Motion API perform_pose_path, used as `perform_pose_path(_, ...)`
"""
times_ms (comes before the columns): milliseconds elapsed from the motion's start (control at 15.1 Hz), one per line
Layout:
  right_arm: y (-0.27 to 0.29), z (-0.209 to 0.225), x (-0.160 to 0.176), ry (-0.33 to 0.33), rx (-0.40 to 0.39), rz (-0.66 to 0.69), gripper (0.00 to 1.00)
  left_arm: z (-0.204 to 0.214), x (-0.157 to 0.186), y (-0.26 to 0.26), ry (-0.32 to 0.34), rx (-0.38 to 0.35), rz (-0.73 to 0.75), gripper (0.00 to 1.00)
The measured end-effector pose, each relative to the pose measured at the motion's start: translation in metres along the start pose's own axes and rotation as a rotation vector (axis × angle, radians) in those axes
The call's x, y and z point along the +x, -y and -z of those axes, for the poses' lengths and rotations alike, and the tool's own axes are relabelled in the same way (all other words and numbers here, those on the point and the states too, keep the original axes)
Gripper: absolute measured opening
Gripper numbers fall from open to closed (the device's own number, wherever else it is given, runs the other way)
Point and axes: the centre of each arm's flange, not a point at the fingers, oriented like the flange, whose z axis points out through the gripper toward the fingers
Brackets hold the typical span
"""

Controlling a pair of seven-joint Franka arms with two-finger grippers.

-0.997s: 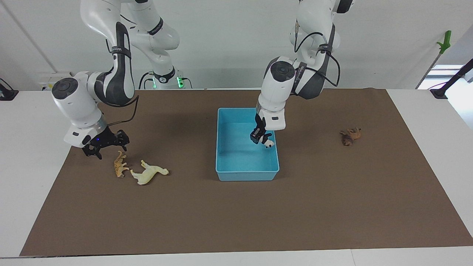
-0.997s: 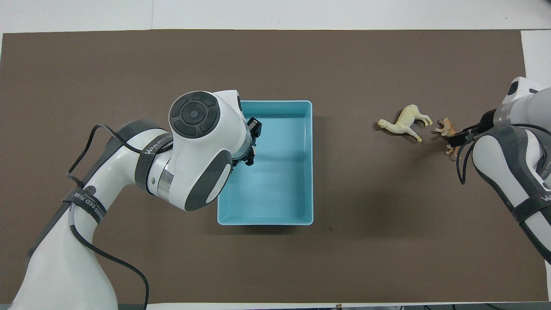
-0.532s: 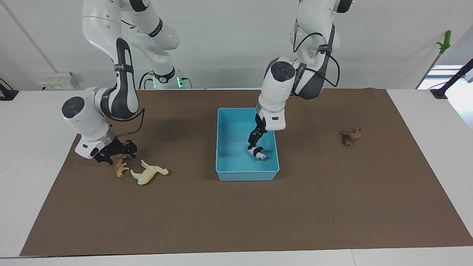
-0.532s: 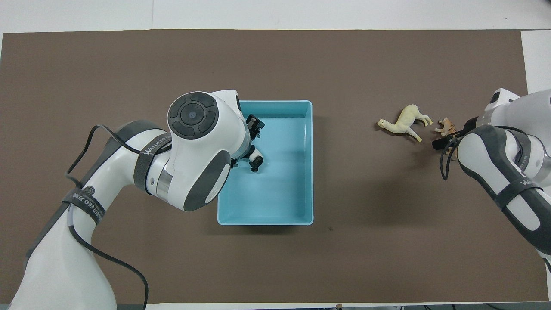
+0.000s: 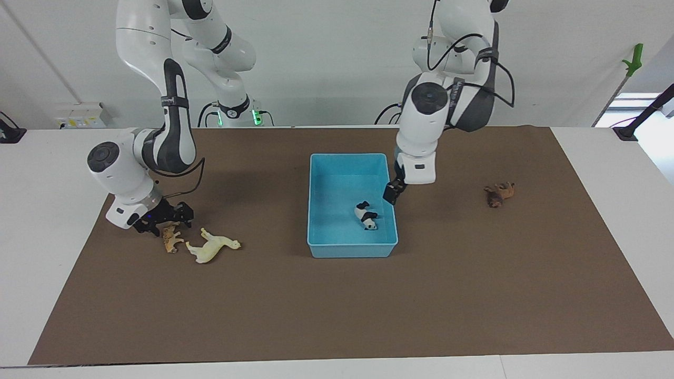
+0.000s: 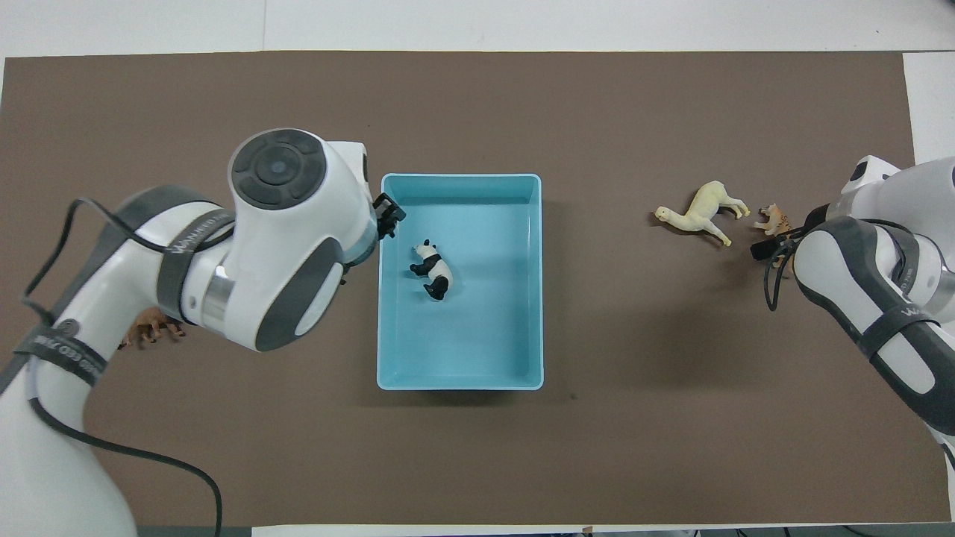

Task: Put all toys into storage box
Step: 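Withdraw the left gripper toward the brown lion while the right gripper grasps the tan toy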

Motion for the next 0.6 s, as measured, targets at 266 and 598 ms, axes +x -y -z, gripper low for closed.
perform_pose_path(266, -0.003, 0.001, 0.000, -0.008, -0.004, -0.008, 0.41, -0.004, 0.076, 0.095, 0.046, 0.016, -0.284, 1.00)
perform_pose_path(598, -0.004, 0.018, 0.006, 0.024, 0.016, -0.070, 0.36, -0.065, 0.105, 0.184, 0.064, -0.008, -0.702, 1.00)
